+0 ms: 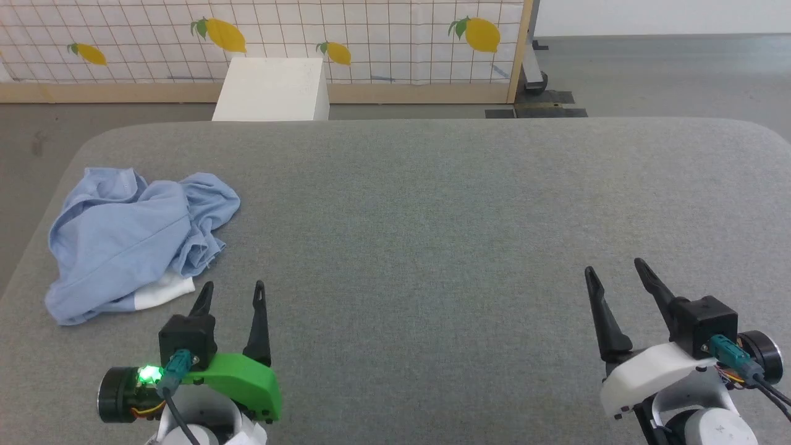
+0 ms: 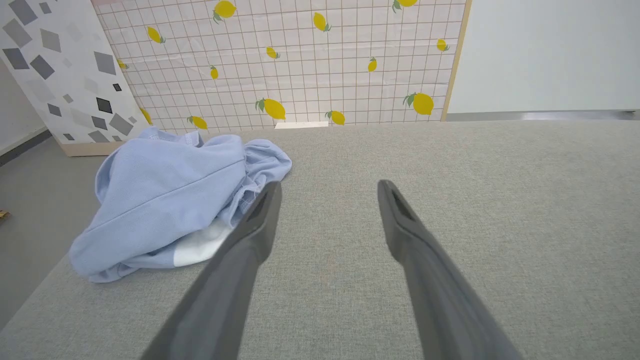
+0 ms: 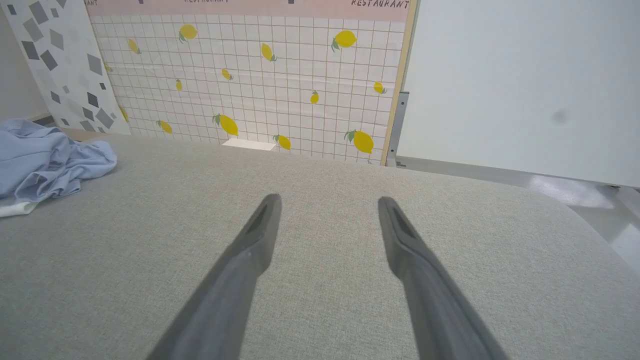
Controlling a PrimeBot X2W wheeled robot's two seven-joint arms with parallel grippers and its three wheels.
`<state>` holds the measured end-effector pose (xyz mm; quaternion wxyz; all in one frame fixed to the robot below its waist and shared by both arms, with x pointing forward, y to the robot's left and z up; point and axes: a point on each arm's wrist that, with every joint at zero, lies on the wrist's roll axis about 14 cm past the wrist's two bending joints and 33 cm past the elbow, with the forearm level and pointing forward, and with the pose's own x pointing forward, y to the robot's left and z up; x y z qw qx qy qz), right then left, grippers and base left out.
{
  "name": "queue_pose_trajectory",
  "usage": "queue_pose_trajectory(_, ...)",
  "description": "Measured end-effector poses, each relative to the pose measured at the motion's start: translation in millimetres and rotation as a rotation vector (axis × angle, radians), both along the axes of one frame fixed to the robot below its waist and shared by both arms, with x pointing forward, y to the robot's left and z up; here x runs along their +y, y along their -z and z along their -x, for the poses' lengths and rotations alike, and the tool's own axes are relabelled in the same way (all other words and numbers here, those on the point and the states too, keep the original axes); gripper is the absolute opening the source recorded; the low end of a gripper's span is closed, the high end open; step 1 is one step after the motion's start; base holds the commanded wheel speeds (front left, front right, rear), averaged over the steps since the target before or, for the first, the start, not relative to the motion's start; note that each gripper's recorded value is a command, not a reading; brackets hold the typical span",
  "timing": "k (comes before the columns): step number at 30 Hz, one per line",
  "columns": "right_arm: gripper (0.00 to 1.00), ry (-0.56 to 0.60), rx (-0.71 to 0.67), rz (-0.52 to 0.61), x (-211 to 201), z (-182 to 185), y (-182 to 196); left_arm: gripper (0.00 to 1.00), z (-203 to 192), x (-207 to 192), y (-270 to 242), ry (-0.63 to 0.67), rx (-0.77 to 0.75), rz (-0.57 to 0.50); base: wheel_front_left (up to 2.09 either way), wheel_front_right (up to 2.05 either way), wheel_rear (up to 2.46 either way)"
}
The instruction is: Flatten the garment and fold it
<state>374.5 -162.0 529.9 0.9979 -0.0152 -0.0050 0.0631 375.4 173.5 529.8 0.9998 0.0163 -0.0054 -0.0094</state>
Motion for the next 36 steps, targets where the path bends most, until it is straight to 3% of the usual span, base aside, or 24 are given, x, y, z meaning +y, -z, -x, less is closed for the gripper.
queue_pose_trajectory(23,1.00,0.022,-0.018,-0.046,-7.6,0.1,1.7,1.00,2.1,-2.3,5.6,0.007,-0.009,0.015,0.00,0.00,0.00)
queue_pose_trajectory(36,1.00,-0.051,-0.015,-0.059,17.5,-7.9,7.5,1.00,16.0,26.3,4.6,-0.082,-0.028,0.021,0.00,0.00,0.00)
